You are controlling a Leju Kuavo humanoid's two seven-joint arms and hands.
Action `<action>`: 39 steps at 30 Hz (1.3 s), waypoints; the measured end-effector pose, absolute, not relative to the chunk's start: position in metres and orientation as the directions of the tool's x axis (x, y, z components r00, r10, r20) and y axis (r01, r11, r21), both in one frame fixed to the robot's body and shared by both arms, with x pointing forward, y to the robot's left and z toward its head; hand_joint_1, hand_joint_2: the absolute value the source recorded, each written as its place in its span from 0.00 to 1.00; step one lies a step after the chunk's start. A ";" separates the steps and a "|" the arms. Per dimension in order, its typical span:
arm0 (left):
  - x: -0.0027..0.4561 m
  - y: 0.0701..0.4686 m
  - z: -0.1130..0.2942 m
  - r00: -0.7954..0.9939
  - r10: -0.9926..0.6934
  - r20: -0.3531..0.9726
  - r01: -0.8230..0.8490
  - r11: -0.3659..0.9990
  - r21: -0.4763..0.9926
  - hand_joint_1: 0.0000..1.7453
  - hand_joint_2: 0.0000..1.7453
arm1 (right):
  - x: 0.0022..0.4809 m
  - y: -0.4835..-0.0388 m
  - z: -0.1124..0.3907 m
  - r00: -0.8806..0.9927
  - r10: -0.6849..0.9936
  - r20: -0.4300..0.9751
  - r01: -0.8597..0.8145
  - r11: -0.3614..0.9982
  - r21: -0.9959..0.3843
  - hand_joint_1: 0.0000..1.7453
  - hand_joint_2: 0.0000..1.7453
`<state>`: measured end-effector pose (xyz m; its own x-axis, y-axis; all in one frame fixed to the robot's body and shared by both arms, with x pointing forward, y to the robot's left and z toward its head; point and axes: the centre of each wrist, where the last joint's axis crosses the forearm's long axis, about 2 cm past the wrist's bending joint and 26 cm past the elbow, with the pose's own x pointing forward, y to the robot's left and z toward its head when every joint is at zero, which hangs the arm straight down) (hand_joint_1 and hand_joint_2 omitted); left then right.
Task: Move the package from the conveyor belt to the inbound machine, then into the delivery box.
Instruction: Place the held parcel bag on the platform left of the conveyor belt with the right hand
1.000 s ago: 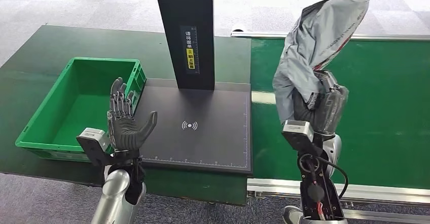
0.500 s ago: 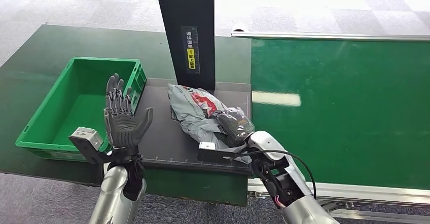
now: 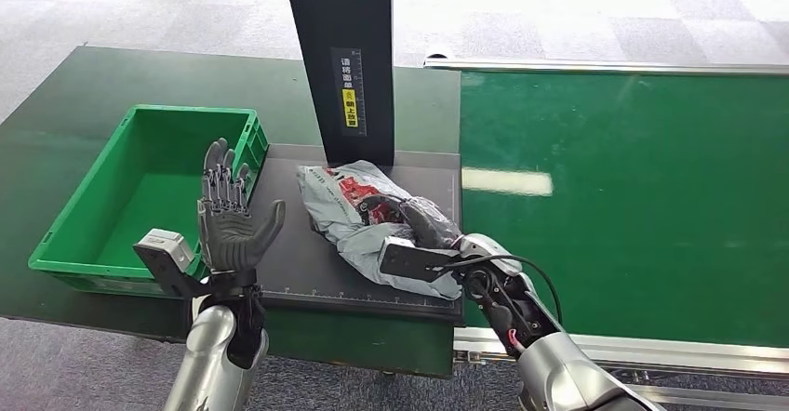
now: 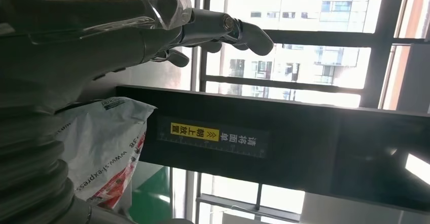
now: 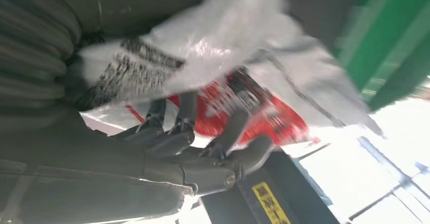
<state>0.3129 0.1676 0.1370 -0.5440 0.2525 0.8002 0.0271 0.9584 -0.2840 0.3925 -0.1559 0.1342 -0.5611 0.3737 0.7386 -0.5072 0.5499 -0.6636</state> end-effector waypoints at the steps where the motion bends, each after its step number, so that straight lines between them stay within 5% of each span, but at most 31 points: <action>1: 0.313 0.167 0.136 -0.542 0.253 0.802 0.028 0.959 -0.283 0.00 1.00 | 0.393 -0.157 0.134 -0.543 0.307 0.782 -0.537 0.590 -0.604 0.00 1.00; 6: 0.313 0.167 0.134 -0.534 0.250 0.807 0.029 0.960 -0.279 0.00 1.00 | 0.391 -0.162 0.133 -0.471 0.095 0.877 -0.611 0.682 -0.402 0.00 1.00; 11: 0.314 0.167 0.133 -0.533 0.246 0.810 0.030 0.962 -0.272 0.00 1.00 | 0.387 -0.161 0.133 -0.273 -0.233 0.933 -0.770 0.634 -0.067 0.00 1.00; 21: 0.316 0.167 0.134 -0.537 0.210 0.817 0.032 0.973 -0.229 0.00 1.00 | 0.390 -0.165 0.147 0.024 -0.647 0.762 -0.820 0.423 0.386 0.00 1.00; 23: 0.316 0.167 0.134 -0.532 0.184 0.827 0.034 0.980 -0.196 0.00 1.00 | 0.393 -0.168 0.149 0.018 -0.643 0.766 -0.759 0.490 0.429 0.00 0.50; 25: 0.316 0.165 0.133 -0.523 0.153 0.838 0.036 0.987 -0.157 0.00 1.00 | 0.396 -0.171 0.150 -0.004 -0.603 0.798 -0.680 0.587 0.440 0.00 0.50; 27: 0.316 0.163 0.131 -0.514 0.119 0.849 0.040 0.993 -0.114 0.00 1.00 | 0.398 -0.173 0.149 -0.035 -0.542 0.840 -0.592 0.688 0.419 0.00 1.00; 32: 0.316 0.152 0.129 -0.495 0.053 0.867 0.073 0.997 -0.019 0.00 1.00 | 0.401 -0.178 0.150 -0.158 -0.305 0.939 -0.336 0.911 0.239 0.00 1.00; 39: 0.319 0.131 0.132 -0.458 0.059 0.887 0.173 0.985 0.024 0.00 1.00 | 0.402 -0.182 0.162 -0.286 -0.095 0.954 -0.126 0.990 0.061 0.00 1.00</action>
<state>0.3190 0.1306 0.1316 -0.4585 0.0591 0.8867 0.1727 0.9847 0.0236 0.4018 -0.1821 0.1616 -0.2859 -0.0947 0.9536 -0.1260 0.9902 0.0606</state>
